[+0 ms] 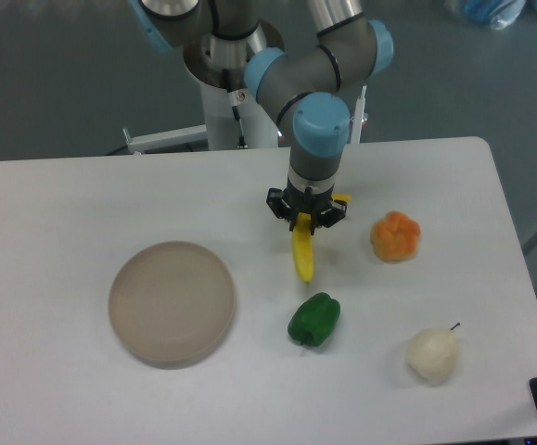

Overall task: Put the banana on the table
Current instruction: 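Lower the banana onto the table beside the green pepper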

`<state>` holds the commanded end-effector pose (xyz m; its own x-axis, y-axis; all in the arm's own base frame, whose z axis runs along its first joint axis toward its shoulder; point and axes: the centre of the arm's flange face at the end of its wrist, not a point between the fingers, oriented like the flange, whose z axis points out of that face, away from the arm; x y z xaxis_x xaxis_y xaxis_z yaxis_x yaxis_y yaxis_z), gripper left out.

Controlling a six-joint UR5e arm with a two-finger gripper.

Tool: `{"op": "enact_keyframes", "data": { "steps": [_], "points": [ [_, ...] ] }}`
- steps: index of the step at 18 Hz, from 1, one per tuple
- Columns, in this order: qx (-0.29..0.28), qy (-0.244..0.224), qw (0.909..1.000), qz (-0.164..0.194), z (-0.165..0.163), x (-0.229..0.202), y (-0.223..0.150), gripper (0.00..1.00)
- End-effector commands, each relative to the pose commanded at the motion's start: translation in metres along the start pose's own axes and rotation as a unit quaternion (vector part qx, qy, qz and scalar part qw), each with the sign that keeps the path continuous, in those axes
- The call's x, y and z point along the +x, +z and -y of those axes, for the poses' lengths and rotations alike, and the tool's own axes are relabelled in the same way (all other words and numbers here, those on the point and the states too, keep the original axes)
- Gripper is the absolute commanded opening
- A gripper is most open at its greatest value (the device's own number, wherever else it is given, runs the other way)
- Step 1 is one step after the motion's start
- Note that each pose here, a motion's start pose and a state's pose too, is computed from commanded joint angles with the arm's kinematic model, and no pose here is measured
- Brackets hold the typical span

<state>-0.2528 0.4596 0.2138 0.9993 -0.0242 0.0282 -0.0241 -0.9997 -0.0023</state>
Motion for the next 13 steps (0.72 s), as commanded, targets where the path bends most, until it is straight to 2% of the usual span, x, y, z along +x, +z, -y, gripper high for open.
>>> {"op": "enact_keyframes", "data": {
  "steps": [6, 13],
  "points": [
    [-0.009, 0.032, 0.9994, -0.004, 0.0008, 0.0023, 0.0083, 0.16],
    [-0.020, 0.043, 0.9989, 0.004, 0.0042, 0.0093, 0.0108, 0.17]
  ]
}}
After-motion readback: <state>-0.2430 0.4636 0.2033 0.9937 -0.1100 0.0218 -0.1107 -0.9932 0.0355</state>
